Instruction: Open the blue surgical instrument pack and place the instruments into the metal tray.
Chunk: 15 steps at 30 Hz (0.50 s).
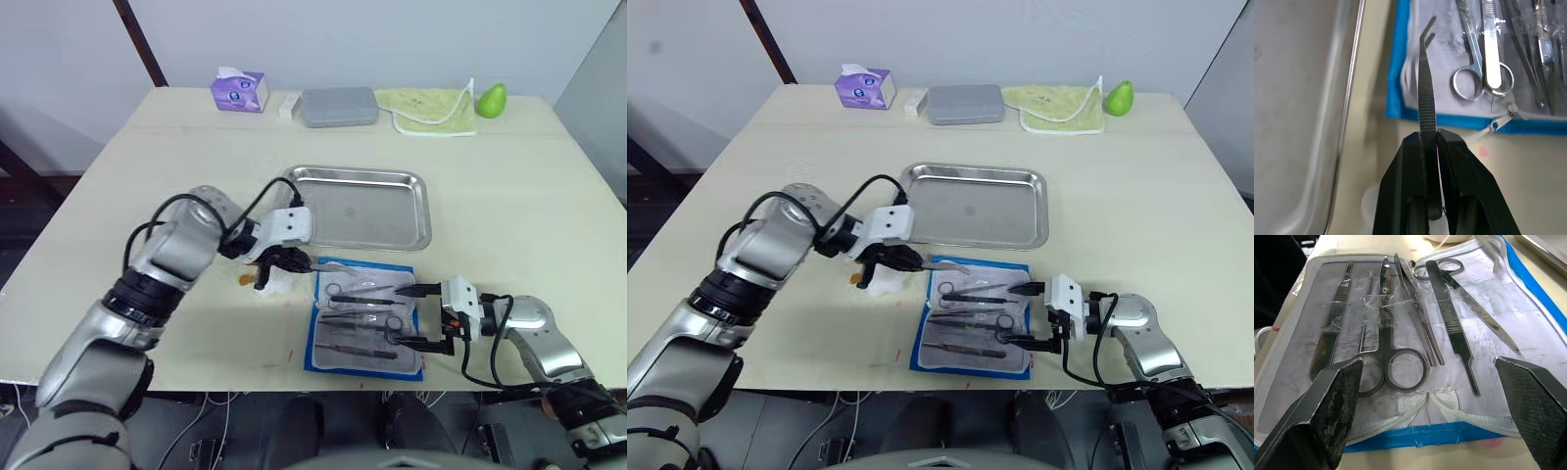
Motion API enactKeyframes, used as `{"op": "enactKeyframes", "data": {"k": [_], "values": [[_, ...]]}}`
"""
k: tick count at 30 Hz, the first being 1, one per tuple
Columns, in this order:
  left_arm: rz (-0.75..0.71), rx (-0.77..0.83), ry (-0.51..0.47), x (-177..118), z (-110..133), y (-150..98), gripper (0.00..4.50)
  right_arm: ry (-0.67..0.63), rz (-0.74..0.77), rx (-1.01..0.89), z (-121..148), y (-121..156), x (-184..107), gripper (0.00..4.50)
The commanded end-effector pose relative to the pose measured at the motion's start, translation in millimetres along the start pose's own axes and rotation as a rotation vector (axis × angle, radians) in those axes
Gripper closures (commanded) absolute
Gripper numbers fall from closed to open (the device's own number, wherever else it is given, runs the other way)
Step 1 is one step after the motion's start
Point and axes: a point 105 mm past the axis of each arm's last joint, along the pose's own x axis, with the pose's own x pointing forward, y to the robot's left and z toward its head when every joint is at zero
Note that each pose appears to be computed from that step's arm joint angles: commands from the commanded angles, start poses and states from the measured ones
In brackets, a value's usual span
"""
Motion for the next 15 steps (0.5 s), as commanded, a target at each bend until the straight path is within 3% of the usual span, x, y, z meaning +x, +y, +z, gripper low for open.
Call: {"op": "enactKeyframes", "data": {"k": [1, 4, 8, 11, 15], "values": [[0.086, -0.030, -0.150, -25.6, 19.1, 1.3, 4.43, 0.111, 0.030, 0.097, -31.7, 14.2, -1.4, 0.00], [0.149, -0.116, -0.244, -38.0, 22.5, -0.9, 4.43, 0.109, 0.031, 0.098, -31.4, 14.5, -2.1, 0.00], [0.223, -0.212, -0.284, -39.8, 21.2, -0.5, 4.43, 0.109, 0.033, 0.099, -31.4, 14.6, -2.8, 0.00], [0.428, -0.392, -0.364, -34.0, 21.9, 20.2, 4.43, 0.108, 0.033, 0.101, -30.4, 13.2, -4.8, 0.00], [0.657, -0.515, -0.370, -27.2, 23.6, 42.2, 4.43, 0.108, 0.032, 0.102, -29.6, 12.6, -7.6, 0.00]]}}
